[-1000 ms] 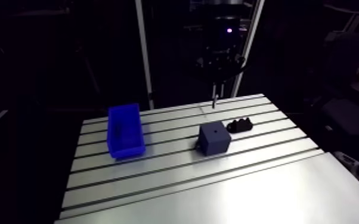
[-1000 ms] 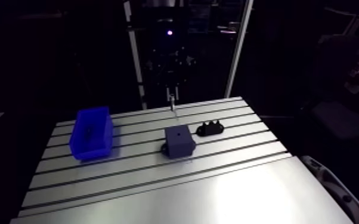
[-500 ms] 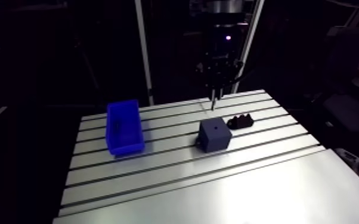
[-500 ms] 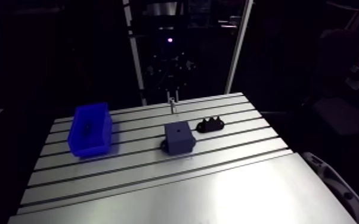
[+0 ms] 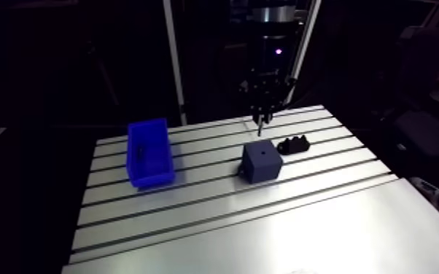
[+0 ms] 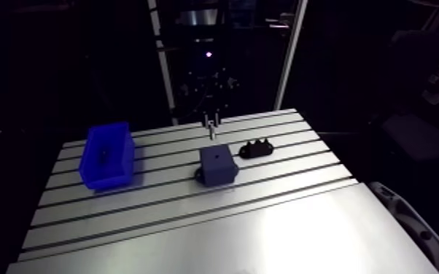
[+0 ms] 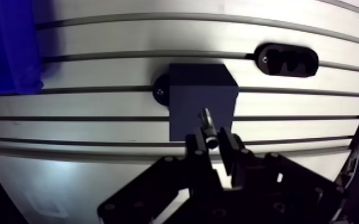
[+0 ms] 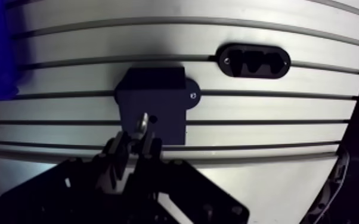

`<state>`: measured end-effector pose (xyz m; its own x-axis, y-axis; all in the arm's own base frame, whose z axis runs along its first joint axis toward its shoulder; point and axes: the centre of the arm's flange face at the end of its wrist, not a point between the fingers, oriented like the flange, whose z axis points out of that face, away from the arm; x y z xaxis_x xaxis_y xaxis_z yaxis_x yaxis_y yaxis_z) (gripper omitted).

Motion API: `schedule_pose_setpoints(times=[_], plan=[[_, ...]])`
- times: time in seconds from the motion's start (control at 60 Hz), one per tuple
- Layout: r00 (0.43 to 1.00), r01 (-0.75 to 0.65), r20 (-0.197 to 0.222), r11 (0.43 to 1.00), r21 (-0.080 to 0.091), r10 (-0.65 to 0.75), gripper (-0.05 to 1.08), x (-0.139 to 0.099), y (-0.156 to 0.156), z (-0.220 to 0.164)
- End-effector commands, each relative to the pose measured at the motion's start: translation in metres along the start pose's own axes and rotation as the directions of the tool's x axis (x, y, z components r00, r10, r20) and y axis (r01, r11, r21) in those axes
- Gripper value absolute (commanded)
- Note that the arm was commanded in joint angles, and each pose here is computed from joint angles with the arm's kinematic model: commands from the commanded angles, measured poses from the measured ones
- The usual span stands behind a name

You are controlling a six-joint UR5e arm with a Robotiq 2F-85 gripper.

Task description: Pick up the M10 bolt and insert it into the hole until fully seated.

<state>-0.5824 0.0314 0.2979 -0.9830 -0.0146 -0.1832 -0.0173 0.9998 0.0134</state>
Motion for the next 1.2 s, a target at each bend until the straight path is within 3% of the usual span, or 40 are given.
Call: schedule_pose_setpoints(times=[0.017,0.167,0.617,1.2], plan=[[1.000,-0.003,0.014,1.000,0.005,0.002,1.08,-0.001,0.001,0.008],[1.000,-0.006,0.025,1.000,-0.002,0.006,1.08,-0.003,0.004,0.012],[0.999,-0.014,0.030,1.000,-0.001,0.014,1.08,-0.009,0.007,0.016],[0.999,-0.018,0.051,1.000,0.008,0.018,1.08,-0.013,0.006,0.027]])
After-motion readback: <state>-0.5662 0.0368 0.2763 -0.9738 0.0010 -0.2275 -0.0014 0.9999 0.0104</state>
